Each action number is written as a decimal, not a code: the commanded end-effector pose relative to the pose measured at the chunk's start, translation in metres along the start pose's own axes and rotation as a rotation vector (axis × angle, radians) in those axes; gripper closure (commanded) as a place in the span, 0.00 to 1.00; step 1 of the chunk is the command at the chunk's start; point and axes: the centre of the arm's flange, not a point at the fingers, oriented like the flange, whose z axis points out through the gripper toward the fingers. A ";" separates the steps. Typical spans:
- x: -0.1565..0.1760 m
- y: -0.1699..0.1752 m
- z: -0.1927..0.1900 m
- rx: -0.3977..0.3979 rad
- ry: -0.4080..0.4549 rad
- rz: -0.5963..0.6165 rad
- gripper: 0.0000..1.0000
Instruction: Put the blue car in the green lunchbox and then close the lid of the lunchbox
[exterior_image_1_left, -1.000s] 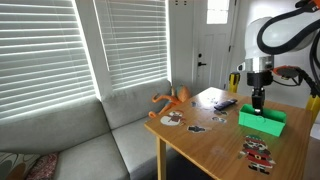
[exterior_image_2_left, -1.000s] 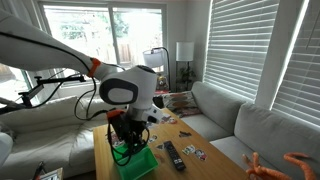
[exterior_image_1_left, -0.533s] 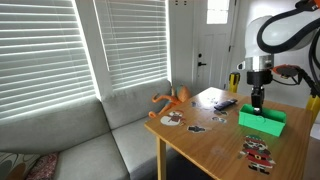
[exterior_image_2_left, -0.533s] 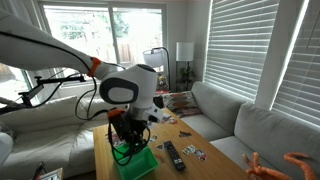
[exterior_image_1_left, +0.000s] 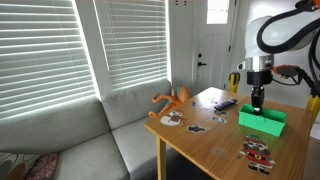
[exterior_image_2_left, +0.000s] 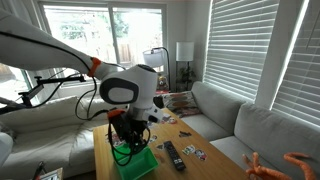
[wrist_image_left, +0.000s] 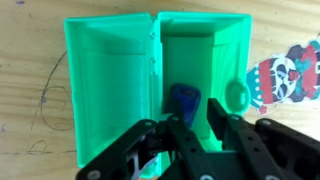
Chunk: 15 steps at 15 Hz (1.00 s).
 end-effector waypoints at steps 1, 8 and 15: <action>-0.001 0.002 -0.004 0.001 0.015 0.001 0.63; -0.021 0.007 -0.042 0.000 0.098 0.000 0.35; -0.050 0.062 -0.068 0.011 0.106 -0.040 0.00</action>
